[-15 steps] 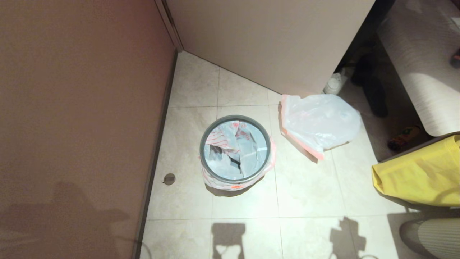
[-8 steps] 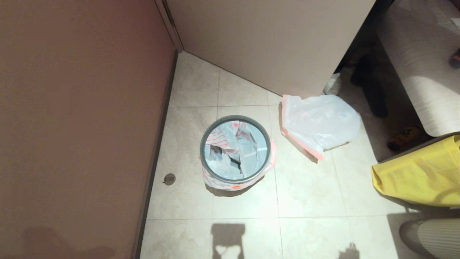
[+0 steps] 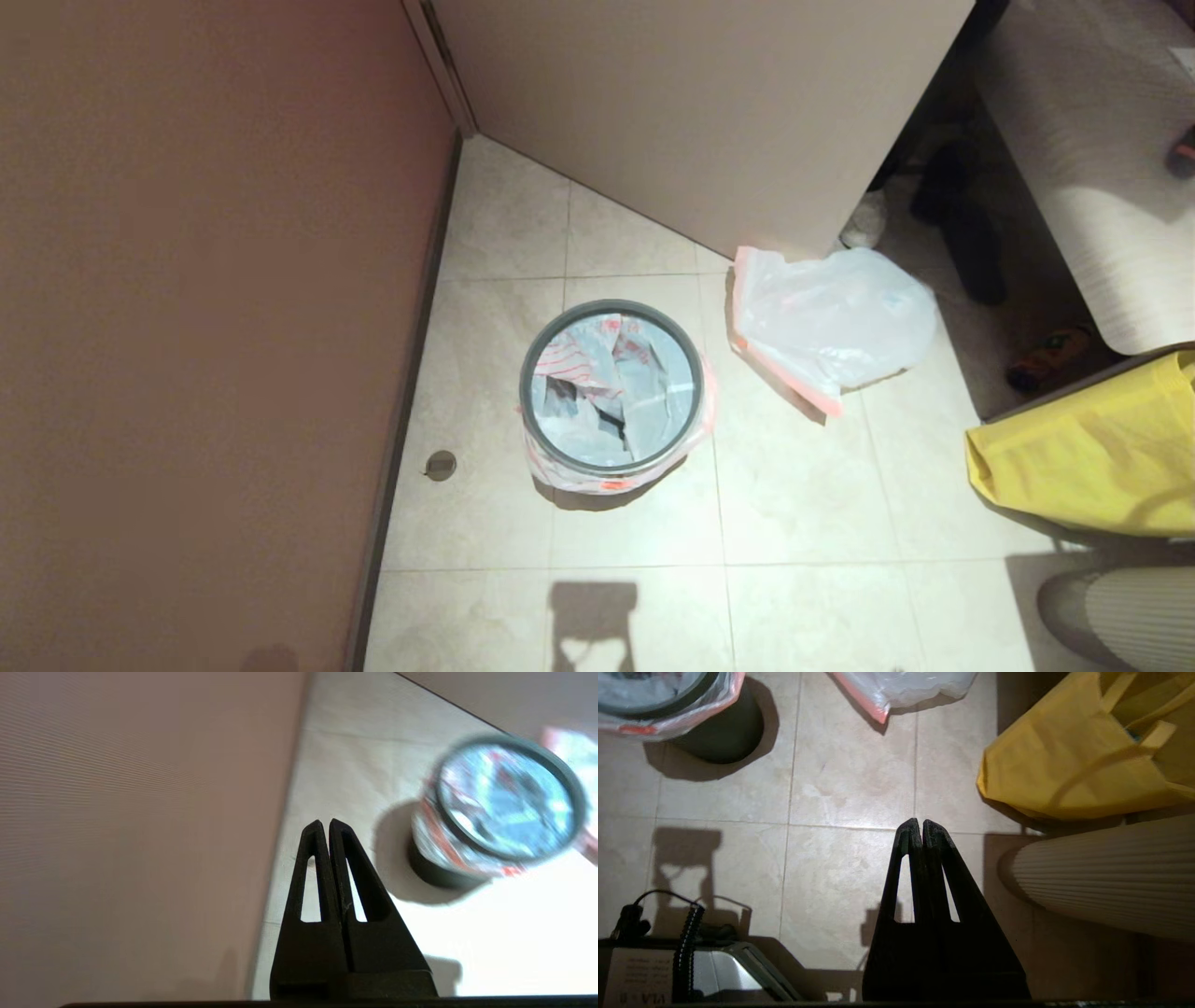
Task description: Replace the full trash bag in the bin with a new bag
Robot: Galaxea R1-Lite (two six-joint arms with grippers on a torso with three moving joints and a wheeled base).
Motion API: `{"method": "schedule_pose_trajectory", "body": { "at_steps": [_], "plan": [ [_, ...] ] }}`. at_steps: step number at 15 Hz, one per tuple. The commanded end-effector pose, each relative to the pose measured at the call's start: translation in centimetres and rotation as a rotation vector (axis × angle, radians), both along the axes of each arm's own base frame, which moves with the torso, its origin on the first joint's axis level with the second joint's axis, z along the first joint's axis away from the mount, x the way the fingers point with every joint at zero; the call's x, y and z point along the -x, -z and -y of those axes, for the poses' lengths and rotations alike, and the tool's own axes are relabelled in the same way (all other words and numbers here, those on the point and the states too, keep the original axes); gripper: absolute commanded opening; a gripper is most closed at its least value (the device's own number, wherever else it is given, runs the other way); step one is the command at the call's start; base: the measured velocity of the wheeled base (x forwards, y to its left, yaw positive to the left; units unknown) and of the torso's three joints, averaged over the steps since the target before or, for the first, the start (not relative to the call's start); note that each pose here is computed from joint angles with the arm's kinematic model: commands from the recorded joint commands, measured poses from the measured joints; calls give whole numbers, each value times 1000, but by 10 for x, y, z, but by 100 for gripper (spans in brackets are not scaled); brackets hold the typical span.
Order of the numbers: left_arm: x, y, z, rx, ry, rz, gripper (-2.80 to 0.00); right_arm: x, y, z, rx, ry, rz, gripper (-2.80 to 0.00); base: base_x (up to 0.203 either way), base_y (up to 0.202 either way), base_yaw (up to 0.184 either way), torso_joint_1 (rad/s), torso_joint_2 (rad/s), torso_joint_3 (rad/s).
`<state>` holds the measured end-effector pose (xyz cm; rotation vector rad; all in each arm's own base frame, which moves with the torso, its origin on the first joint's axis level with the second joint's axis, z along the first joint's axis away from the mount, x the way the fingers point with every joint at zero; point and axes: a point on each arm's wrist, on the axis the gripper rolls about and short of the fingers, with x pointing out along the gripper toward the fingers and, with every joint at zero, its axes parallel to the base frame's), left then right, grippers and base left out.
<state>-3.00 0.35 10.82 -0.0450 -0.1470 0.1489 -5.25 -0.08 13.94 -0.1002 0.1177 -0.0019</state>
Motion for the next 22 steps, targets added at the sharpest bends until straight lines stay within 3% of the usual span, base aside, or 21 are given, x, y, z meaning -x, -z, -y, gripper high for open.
{"method": "schedule_pose_trajectory", "body": {
  "at_steps": [1, 3, 6, 22],
  "plan": [
    [-3, 14, 1, -61, 58, -34, -280, -2, 30, -1, -2, -29, 0, -280, 0, 0, 0, 0, 0, 0],
    [-7, 24, 3, -121, 112, -73, -280, -15, 42, -1, -10, -47, 54, -280, 0, 0, 0, 0, 0, 0],
    [-7, 34, 4, -120, 161, -161, -280, -26, 56, -2, -33, -70, 114, -280, 0, 0, 0, 0, 0, 0],
    [-7, 33, 4, -115, 172, -157, -280, -29, 64, -1, -33, -38, 99, -280, 0, 0, 0, 0, 0, 0]
  ]
}}
